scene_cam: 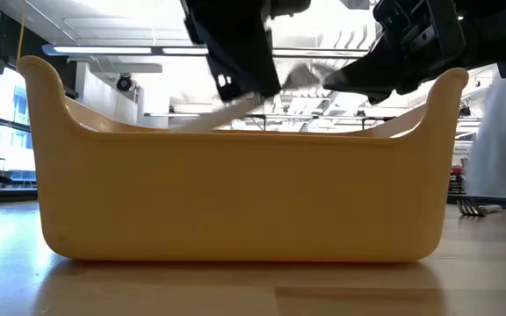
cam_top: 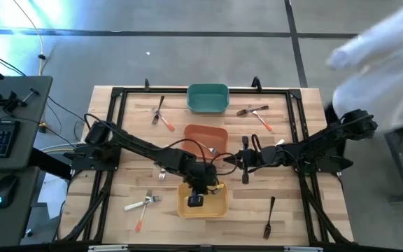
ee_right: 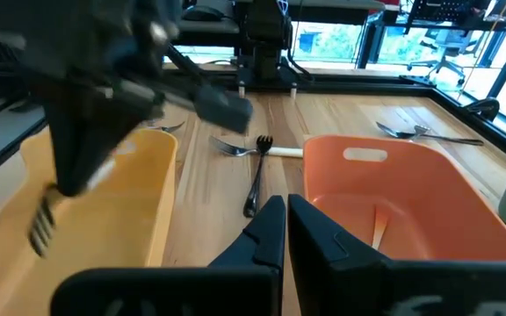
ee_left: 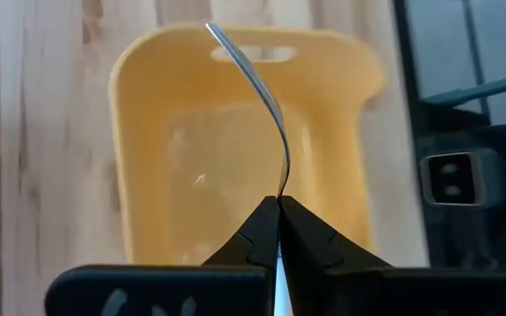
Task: Sort silverware by color (type)
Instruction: Put the white fork into the yellow bin
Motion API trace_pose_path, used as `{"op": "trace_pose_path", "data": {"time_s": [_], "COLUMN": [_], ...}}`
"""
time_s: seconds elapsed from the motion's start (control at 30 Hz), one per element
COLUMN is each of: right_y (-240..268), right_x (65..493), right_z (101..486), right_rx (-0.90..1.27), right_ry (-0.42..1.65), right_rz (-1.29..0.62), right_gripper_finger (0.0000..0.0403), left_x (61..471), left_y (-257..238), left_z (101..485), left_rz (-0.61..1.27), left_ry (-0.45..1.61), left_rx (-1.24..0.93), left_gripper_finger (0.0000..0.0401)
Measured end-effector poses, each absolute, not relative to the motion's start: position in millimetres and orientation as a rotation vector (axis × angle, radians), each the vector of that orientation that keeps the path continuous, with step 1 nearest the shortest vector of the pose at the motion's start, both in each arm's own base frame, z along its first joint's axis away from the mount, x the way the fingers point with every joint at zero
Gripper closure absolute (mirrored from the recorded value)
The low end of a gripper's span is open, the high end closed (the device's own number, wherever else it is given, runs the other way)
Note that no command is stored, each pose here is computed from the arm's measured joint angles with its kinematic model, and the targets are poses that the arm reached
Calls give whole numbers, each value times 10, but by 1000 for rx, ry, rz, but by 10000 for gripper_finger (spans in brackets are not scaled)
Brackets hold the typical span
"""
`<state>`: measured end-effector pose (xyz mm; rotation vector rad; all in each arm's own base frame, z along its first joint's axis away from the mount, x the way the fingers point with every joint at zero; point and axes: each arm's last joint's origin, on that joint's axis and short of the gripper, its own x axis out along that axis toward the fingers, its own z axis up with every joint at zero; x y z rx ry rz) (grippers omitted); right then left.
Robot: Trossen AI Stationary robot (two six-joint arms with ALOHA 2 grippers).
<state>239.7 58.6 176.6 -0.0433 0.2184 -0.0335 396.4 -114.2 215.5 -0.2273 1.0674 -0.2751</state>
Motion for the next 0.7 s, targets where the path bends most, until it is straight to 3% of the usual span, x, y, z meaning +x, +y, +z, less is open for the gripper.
{"op": "trace_pose_path", "data": {"time_s": [0.4,0.7], "right_y": [584,584], "right_x": [2393,2392], "right_z": [1747,1746], "right_rx": [-45,-45], "right_ry": [238,239], "right_rz": [-38,-37], "right_gripper_finger": [403,403], "left_x": [4132,4106], "left_y": [-1050,-1053], "left_z": [1878,1859], "left_rz": [-275,-262], "left_ry": [1057,1070], "left_rx": [-189,-91], "left_gripper_finger": [400,368]}}
